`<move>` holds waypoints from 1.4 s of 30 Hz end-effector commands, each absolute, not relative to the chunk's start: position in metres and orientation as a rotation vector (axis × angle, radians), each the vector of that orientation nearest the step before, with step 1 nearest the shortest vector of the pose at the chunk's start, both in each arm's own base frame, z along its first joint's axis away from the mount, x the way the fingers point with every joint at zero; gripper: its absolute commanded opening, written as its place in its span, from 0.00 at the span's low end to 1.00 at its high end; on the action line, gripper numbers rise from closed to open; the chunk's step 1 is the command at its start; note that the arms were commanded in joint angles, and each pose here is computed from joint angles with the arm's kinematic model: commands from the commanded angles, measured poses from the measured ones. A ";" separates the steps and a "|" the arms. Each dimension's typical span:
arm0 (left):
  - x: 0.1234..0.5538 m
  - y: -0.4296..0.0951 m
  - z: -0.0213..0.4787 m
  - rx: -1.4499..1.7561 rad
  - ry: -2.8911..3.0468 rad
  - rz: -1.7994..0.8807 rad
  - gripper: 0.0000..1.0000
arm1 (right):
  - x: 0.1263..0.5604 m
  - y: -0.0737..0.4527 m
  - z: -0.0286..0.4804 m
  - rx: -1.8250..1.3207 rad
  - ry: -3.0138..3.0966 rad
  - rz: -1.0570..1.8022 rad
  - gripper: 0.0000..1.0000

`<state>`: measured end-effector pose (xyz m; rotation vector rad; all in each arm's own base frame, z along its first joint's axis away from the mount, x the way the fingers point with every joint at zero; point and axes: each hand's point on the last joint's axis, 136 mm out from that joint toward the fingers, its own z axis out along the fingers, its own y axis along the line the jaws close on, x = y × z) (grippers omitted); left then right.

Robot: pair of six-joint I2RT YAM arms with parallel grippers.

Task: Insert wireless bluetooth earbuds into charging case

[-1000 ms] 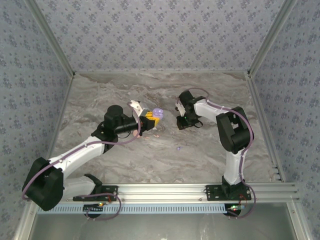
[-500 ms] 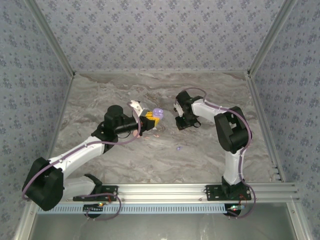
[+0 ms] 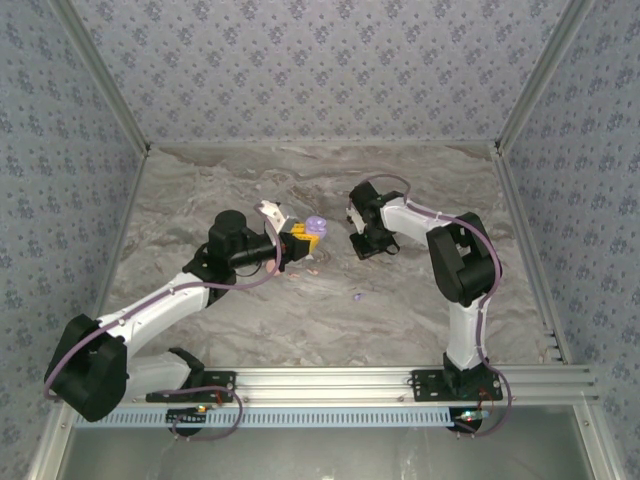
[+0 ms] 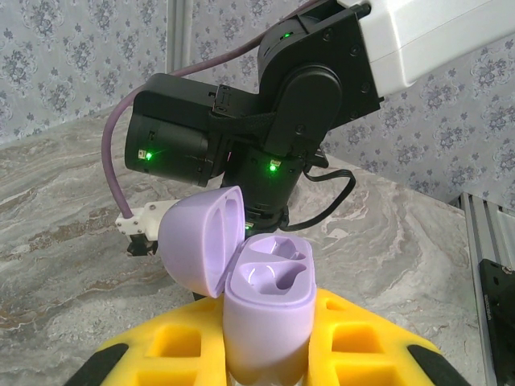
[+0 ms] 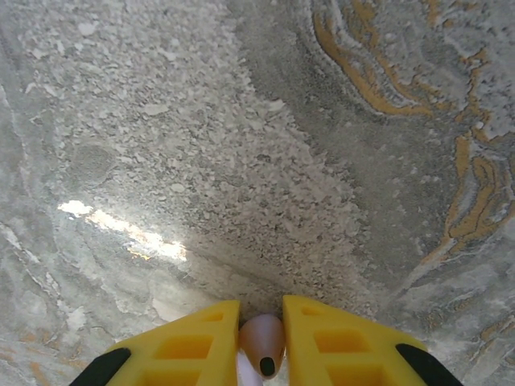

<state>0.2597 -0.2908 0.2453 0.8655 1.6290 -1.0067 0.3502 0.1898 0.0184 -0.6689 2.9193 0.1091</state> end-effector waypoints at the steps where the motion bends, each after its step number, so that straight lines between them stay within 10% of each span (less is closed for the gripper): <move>1: 0.262 -0.293 0.251 0.863 1.608 -0.994 0.17 | 0.330 0.175 -0.002 -0.631 3.037 0.064 0.18; 42: 0.305 -0.298 0.215 0.538 1.673 -0.967 0.16 | 0.346 0.197 0.148 -0.255 2.493 0.989 0.18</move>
